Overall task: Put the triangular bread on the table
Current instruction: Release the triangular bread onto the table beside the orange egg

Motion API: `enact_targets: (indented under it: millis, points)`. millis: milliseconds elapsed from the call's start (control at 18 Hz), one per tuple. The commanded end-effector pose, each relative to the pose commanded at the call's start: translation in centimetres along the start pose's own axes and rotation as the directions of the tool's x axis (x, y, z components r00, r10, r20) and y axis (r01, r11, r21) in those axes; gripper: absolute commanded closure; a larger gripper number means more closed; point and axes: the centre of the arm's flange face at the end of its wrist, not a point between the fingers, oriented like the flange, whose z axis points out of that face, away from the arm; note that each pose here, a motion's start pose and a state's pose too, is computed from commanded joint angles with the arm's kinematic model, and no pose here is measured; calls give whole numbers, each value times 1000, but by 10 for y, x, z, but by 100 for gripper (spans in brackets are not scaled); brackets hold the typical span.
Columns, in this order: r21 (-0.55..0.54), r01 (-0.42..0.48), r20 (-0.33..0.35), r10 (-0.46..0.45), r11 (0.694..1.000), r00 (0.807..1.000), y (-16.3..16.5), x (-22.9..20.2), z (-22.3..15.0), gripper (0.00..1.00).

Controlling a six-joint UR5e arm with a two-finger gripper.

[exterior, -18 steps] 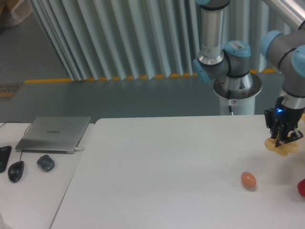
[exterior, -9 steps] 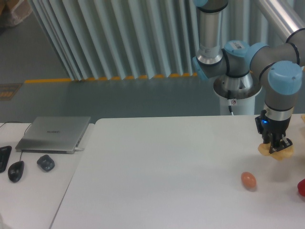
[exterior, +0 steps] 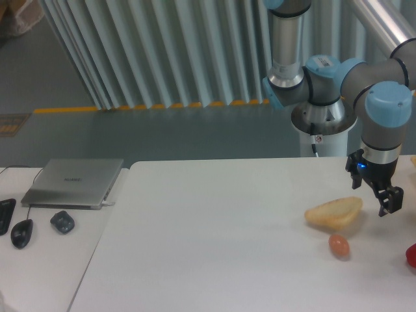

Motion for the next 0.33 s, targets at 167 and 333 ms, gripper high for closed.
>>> enact_targets:
  millis: [167, 333]
  points:
    - [2, 0, 3, 0, 1000, 1000, 0, 0, -1, 0]
    - [2, -2, 4, 2, 1000, 1000, 0, 1, -2, 0]
